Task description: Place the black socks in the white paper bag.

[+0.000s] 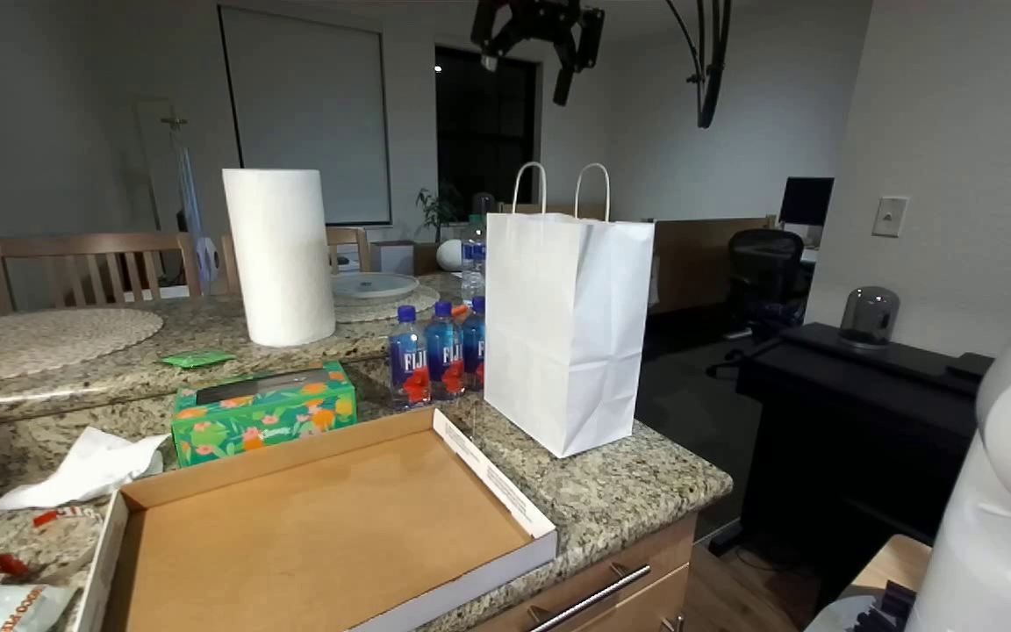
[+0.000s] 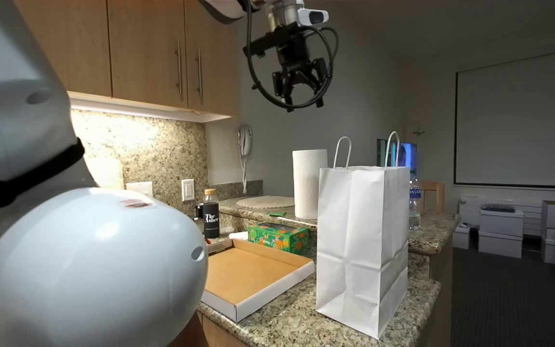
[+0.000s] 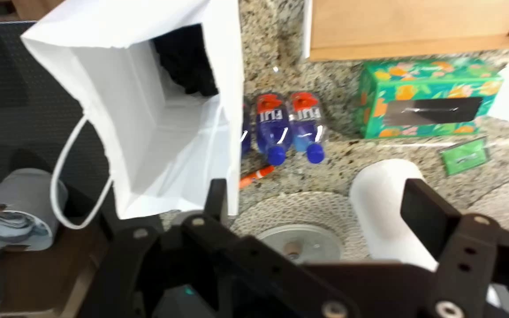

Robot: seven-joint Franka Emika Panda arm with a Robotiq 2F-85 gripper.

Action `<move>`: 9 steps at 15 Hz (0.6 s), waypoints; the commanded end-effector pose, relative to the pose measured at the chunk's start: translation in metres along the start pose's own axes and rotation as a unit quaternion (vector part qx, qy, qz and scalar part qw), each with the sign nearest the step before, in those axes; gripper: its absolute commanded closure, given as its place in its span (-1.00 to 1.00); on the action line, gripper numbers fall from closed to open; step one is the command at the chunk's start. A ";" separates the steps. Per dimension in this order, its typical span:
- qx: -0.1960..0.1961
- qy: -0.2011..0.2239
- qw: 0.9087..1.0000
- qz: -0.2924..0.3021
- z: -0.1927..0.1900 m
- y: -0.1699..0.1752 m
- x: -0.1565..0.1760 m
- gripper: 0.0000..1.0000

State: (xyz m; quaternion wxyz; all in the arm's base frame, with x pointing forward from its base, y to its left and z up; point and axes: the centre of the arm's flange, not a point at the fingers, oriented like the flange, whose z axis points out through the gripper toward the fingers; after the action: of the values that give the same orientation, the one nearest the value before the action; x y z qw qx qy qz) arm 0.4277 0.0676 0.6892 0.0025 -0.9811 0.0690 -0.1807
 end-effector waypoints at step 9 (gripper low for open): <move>0.030 -0.155 0.986 -0.047 0.008 -0.088 -0.099 -1.00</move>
State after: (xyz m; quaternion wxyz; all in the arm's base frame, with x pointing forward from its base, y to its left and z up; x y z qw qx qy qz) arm 0.3656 0.1626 0.6682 0.0610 -0.9972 -0.0099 -0.0416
